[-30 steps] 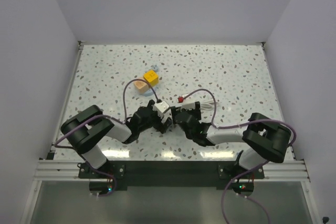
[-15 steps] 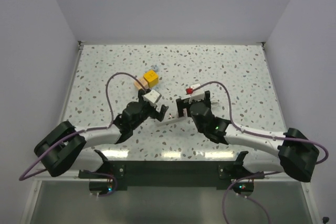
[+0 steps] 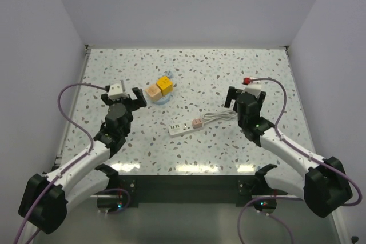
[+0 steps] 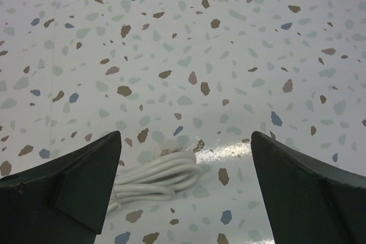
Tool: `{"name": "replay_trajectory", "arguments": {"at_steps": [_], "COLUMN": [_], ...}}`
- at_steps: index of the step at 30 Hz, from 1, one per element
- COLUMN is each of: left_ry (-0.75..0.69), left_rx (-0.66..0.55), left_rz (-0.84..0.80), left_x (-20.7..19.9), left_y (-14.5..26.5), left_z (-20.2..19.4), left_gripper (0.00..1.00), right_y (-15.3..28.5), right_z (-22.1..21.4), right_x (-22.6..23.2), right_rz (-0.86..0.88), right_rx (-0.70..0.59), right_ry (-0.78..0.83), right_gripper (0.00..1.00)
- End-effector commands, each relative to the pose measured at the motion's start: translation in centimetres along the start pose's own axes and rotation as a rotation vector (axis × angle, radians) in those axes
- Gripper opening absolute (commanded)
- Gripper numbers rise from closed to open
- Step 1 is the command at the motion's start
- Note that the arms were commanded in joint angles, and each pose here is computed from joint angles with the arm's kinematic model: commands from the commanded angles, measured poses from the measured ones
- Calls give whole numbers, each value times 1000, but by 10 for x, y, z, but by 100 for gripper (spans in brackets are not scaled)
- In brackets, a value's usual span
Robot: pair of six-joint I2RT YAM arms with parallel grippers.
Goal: Insert the plug
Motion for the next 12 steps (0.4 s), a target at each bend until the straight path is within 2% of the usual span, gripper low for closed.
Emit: {"name": "replay_trajectory", "arguments": {"at_steps": [1, 12], "left_ry": [23, -2], "left_rx": [-17, -1], "left_rz": [156, 182], "left_x": [12, 13], "left_y": [3, 1], "left_z": [12, 11], "left_gripper": [100, 100], "right_y": [2, 5], "right_z": [4, 4], "right_x": [-9, -13], "right_rz": [-19, -31], "right_rx": [-14, -20], "right_ry": [-96, -104], "right_gripper": [98, 98]}}
Point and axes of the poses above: each gripper's point midway between its finger pads, its own y axis back along the fingers, its own x axis along the line the jaws close on, z = x × y, the point moved 8 cm from there along y, back along the fingers, and after that the axes turned 5 degrees about y, right-handed, at the moved point
